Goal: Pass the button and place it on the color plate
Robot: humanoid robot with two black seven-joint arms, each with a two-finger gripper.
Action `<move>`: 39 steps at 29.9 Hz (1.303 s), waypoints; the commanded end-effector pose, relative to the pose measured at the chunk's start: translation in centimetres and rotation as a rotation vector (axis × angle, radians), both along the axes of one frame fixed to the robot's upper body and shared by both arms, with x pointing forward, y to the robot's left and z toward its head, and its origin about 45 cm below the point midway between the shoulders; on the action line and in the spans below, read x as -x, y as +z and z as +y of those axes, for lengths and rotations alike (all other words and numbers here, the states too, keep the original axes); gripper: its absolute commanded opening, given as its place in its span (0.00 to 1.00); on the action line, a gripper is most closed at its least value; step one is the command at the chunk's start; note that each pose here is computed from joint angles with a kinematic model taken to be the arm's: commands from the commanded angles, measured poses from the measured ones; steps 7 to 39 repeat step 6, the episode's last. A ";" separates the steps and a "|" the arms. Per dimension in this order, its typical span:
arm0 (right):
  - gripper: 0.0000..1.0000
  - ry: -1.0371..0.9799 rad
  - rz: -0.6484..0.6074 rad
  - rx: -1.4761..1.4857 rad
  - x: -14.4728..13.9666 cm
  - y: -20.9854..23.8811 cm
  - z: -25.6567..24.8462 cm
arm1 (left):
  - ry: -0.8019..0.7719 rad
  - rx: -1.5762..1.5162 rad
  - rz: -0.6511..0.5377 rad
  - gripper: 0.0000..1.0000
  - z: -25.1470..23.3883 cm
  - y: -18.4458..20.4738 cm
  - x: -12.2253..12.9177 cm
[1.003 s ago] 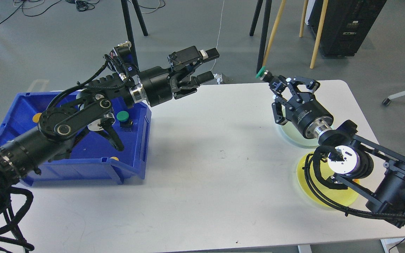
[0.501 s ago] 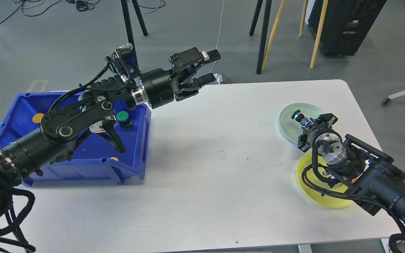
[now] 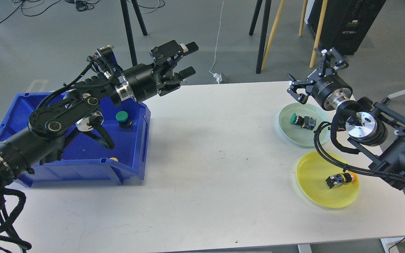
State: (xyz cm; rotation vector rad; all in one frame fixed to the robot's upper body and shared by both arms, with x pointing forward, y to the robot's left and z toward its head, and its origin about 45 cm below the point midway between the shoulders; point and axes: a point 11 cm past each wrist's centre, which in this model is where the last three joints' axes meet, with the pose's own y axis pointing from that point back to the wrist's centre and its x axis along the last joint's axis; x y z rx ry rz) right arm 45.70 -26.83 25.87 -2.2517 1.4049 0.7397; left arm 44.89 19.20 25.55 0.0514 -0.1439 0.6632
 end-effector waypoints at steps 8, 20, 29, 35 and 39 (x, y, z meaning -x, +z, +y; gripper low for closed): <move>1.00 0.180 -0.145 0.020 0.1 2.9 3.3 | 0.082 0.078 -0.038 0.99 2.0 2.3 -1.4; 1.00 0.180 -0.145 0.020 0.1 2.9 3.3 | 0.082 0.078 -0.038 0.99 2.0 2.3 -1.4; 1.00 0.180 -0.145 0.020 0.1 2.9 3.3 | 0.082 0.078 -0.038 0.99 2.0 2.3 -1.4; 1.00 0.180 -0.145 0.020 0.1 2.9 3.3 | 0.082 0.078 -0.038 0.99 2.0 2.3 -1.4; 1.00 0.180 -0.145 0.020 0.1 2.9 3.3 | 0.082 0.078 -0.038 0.99 2.0 2.3 -1.4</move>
